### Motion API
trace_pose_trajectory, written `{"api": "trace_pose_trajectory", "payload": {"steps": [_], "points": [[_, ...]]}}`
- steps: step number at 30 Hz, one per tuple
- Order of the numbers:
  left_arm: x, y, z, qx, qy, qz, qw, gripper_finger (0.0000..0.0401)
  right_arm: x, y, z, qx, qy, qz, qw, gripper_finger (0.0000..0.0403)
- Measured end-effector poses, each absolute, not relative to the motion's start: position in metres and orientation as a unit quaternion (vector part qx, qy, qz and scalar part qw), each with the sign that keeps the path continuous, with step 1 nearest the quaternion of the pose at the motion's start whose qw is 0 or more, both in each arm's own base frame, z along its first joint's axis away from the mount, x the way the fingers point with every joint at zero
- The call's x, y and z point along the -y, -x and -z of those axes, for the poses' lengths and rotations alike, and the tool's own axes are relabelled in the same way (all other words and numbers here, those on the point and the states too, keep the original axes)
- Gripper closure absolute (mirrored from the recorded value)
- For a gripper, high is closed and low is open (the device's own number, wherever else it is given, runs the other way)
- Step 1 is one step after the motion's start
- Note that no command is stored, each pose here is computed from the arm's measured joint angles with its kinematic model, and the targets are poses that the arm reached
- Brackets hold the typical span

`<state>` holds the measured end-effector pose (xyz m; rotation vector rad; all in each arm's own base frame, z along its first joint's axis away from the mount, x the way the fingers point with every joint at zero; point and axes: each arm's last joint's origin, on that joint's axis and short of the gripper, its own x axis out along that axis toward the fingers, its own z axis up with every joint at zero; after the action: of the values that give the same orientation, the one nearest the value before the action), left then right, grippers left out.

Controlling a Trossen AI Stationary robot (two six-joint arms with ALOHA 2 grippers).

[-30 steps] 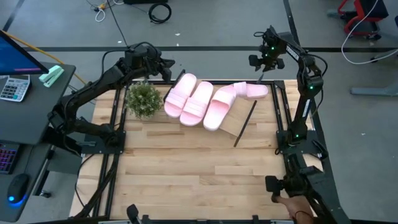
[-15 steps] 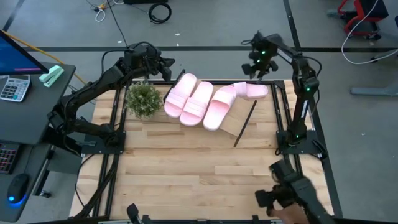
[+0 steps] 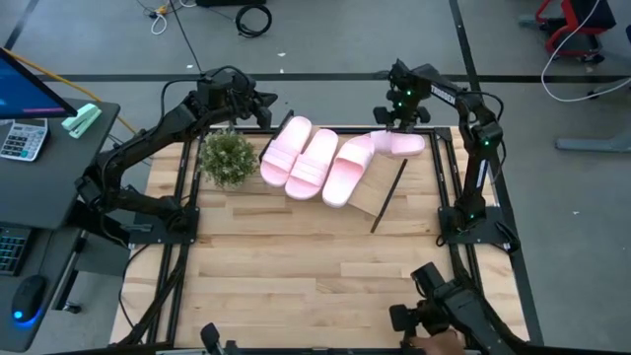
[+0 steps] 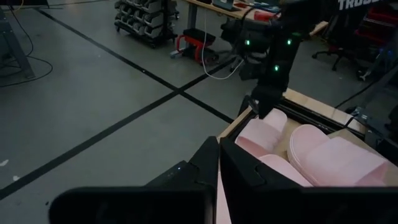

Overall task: Pick and place slides into the shelf
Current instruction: Put the pink slide on the shelf

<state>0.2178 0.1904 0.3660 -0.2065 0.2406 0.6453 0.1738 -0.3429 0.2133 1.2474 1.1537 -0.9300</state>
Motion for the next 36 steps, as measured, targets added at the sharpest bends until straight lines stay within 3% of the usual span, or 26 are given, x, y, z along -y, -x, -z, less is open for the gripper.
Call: {"api": "trace_pose_trajectory", "payload": {"steps": [15,18,22,28,36], "points": [[-0.19,-0.218,-0.366,-0.118,0.101,-0.316,0.936,0.0387,0.334,-0.178,-0.169,-0.423,-0.612,0.352,0.568,0.0194],[-0.19,-0.218,-0.366,-0.118,0.101,-0.316,0.936,0.0385,0.336,-0.18,-0.168,-0.407,-0.618,0.349,0.574,0.0238],[-0.19,-0.218,-0.366,-0.118,0.101,-0.316,0.936,0.0379,0.34,-0.182,-0.172,-0.396,-0.604,0.359,0.591,0.0367],[-0.19,-0.218,-0.366,-0.119,0.101,-0.316,0.936,0.038,0.339,-0.168,-0.216,-0.341,-0.563,0.426,0.621,0.0392],[-0.19,-0.218,-0.366,-0.119,0.1,-0.316,0.936,0.0388,0.324,-0.14,-0.302,-0.184,-0.492,0.546,0.653,0.0394]]}}
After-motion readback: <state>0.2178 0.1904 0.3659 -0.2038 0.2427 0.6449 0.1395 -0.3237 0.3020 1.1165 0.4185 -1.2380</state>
